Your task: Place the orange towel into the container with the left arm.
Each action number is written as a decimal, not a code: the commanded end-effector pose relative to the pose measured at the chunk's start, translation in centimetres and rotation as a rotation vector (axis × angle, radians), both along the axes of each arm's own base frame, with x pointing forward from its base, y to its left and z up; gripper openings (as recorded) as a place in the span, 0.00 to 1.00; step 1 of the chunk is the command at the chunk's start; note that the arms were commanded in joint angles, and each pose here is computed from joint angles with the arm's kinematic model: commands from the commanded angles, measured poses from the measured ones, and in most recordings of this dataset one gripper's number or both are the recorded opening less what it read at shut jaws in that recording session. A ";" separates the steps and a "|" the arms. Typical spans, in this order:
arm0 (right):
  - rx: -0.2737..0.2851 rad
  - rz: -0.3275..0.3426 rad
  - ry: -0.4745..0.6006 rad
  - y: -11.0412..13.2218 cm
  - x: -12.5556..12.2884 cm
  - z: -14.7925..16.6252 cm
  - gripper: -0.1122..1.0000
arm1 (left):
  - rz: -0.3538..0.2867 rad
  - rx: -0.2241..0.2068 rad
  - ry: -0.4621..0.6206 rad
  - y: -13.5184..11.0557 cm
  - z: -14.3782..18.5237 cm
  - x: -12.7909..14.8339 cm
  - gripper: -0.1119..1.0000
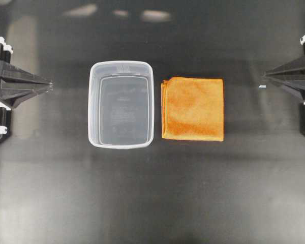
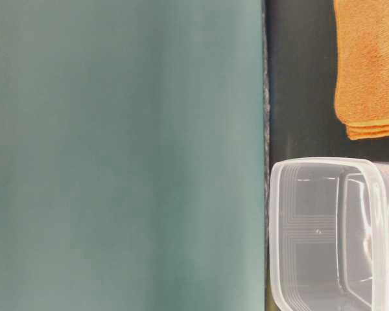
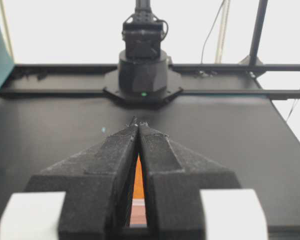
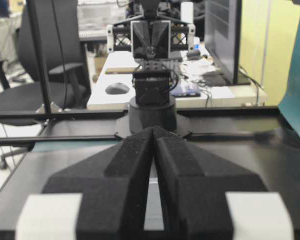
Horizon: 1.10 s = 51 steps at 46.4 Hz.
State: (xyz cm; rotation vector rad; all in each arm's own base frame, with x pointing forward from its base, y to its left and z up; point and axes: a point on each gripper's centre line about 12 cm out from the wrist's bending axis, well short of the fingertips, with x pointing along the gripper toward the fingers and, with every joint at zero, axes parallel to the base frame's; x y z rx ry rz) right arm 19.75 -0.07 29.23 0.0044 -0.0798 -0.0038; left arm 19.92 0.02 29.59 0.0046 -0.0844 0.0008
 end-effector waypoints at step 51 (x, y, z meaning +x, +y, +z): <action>0.058 -0.022 -0.012 -0.4 -2.7 1.5 0.80 | 0.063 0.043 0.766 2.6 3.5 18.9 0.56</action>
